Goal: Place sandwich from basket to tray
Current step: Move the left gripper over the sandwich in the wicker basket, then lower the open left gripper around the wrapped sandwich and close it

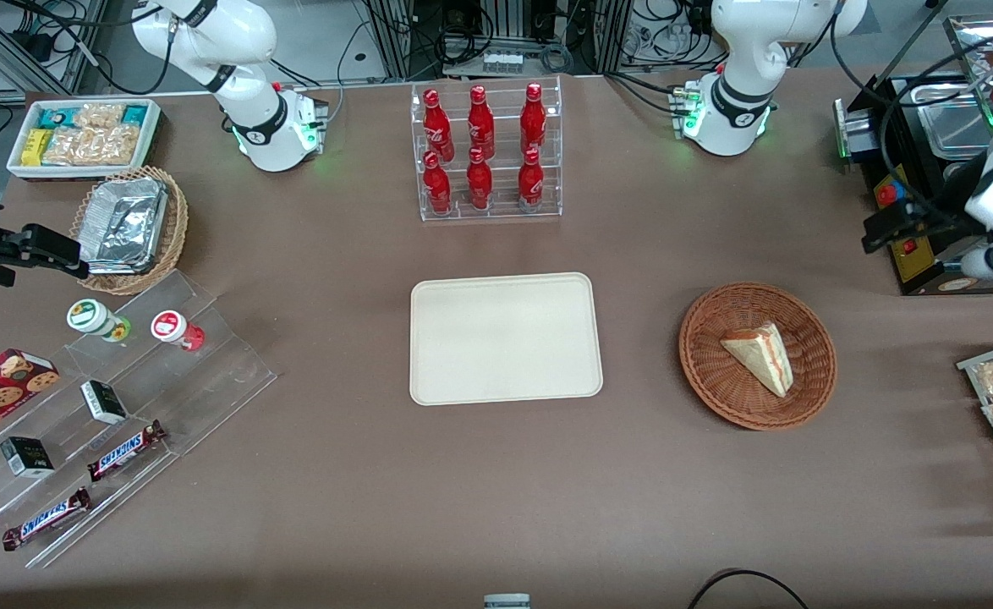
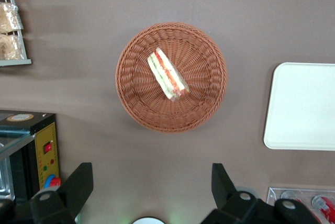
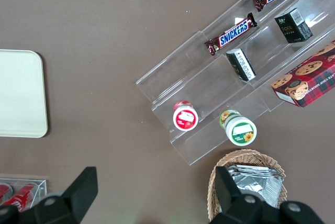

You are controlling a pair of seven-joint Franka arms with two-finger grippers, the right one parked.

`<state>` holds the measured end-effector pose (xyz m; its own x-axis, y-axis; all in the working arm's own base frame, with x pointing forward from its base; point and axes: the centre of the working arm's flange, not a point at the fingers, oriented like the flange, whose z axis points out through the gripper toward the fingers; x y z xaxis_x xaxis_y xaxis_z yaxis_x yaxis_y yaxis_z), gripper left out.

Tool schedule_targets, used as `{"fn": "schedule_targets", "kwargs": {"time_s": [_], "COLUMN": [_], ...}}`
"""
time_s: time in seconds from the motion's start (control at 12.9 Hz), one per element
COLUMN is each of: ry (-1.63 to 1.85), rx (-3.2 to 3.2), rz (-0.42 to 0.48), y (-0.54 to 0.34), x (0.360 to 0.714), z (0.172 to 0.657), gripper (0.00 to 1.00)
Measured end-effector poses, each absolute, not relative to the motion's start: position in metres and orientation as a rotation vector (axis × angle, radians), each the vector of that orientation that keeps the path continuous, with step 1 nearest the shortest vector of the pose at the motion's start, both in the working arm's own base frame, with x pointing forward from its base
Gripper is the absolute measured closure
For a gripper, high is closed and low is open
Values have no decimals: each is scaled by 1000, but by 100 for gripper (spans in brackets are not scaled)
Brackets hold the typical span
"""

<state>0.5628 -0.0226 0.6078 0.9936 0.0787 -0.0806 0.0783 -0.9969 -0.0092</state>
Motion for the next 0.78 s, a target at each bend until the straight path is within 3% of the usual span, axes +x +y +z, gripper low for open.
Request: {"fn": "schedule_targets", "kwargs": {"time_s": [0.78], "ry": [-500], "rx": [-3096], "rz": [18], "y": [4], "x": [583], "z": [443], "gripper": [0]}}
